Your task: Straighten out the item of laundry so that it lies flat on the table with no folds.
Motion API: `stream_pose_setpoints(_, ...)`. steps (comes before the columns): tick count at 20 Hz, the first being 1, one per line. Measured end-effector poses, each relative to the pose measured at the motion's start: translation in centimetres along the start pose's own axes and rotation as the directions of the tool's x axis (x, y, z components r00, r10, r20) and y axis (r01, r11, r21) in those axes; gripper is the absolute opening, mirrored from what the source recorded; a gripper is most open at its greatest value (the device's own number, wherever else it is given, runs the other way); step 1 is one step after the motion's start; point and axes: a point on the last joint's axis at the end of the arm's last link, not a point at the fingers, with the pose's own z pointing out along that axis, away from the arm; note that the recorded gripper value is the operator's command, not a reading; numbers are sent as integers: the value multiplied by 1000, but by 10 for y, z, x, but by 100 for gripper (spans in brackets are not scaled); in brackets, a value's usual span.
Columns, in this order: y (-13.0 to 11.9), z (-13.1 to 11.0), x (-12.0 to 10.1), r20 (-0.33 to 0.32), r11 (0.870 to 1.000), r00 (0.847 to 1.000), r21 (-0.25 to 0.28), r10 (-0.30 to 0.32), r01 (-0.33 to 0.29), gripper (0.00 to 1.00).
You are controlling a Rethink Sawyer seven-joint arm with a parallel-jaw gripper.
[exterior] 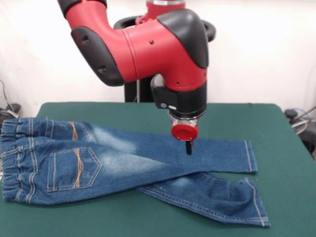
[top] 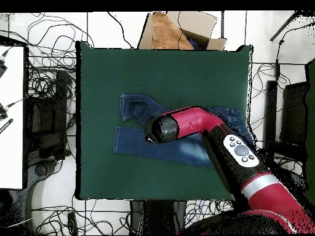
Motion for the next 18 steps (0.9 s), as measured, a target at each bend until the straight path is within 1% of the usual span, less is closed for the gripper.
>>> stream_pose_setpoints(3,-2,2,-4,-13,1000,1000,-20,-5,5,0)
stream_pose_setpoints(9,-10,1,-6,-30,1000,1000,-30,-3,2,0)
stream_pose_setpoints(18,-33,-6,-2,-44,1000,999,15,7,-6,0)
